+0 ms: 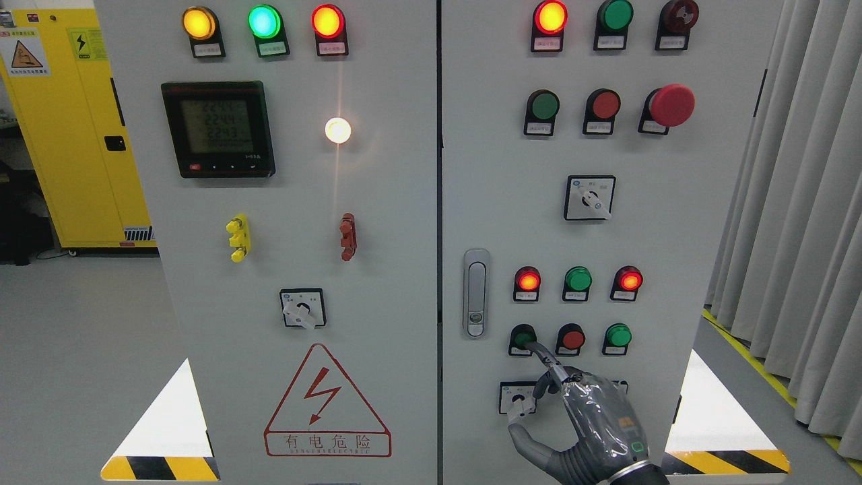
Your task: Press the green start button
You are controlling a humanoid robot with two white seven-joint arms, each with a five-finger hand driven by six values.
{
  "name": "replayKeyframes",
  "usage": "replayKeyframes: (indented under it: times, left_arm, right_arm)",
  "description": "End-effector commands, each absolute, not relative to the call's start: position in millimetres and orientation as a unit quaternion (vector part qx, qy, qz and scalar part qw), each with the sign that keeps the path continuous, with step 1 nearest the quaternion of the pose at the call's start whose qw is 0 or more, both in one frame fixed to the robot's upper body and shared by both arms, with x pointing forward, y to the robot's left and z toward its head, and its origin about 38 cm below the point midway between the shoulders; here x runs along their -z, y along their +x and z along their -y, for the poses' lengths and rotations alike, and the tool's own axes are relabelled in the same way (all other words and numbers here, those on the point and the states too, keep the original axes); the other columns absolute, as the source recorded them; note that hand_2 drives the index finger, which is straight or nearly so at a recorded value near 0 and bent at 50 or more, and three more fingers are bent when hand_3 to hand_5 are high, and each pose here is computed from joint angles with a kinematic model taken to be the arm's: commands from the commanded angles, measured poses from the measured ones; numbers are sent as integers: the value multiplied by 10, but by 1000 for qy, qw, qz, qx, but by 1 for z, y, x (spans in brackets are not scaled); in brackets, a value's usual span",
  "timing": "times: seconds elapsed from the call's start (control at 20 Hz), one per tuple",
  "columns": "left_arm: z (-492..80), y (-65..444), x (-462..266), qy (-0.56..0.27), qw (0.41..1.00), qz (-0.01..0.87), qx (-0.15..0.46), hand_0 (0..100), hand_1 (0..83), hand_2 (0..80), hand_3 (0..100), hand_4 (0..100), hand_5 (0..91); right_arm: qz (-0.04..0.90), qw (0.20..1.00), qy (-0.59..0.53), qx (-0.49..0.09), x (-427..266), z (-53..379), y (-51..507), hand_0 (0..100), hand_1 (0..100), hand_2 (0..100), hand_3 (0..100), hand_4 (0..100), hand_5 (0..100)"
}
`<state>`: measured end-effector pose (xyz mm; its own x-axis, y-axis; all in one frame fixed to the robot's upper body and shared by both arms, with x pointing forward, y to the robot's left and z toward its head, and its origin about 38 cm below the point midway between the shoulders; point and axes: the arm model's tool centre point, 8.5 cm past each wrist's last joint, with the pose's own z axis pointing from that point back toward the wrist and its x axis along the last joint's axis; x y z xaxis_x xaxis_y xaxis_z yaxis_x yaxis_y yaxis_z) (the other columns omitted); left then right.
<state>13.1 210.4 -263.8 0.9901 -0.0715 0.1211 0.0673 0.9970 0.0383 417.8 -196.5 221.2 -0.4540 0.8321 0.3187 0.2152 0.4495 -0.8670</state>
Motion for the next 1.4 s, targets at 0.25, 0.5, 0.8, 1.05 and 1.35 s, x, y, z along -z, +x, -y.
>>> replayKeyframes:
  times: [0.25, 0.5, 0.8, 1.05, 1.35]
  left_arm:
    - [-209, 19, 264, 15, 997, 73, 34, 120, 556, 0, 0, 0, 0]
    - [-209, 19, 264, 16, 997, 73, 34, 120, 556, 0, 0, 0, 0]
    - [-209, 19, 264, 15, 997, 73, 34, 120, 556, 0, 0, 0, 0]
    - [-208, 19, 264, 15, 997, 73, 34, 120, 556, 0, 0, 0, 0]
    - [-208, 19, 264, 15, 997, 73, 34, 120, 556, 0, 0, 0, 0]
  right_arm:
    - [787, 340, -335, -392, -238, 183, 393, 253, 619, 42, 580, 593, 546]
    - [828, 356, -259, -347, -238, 181, 378, 253, 600, 51, 543, 575, 530]
    - [861, 404, -132, -280, -219, 183, 362, 241, 547, 34, 450, 442, 319]
    - [871, 434, 57, -224, -209, 176, 332, 249, 518, 0, 38, 108, 9]
    - [875, 437, 113, -174, -214, 182, 325, 289, 480, 0, 0, 34, 0]
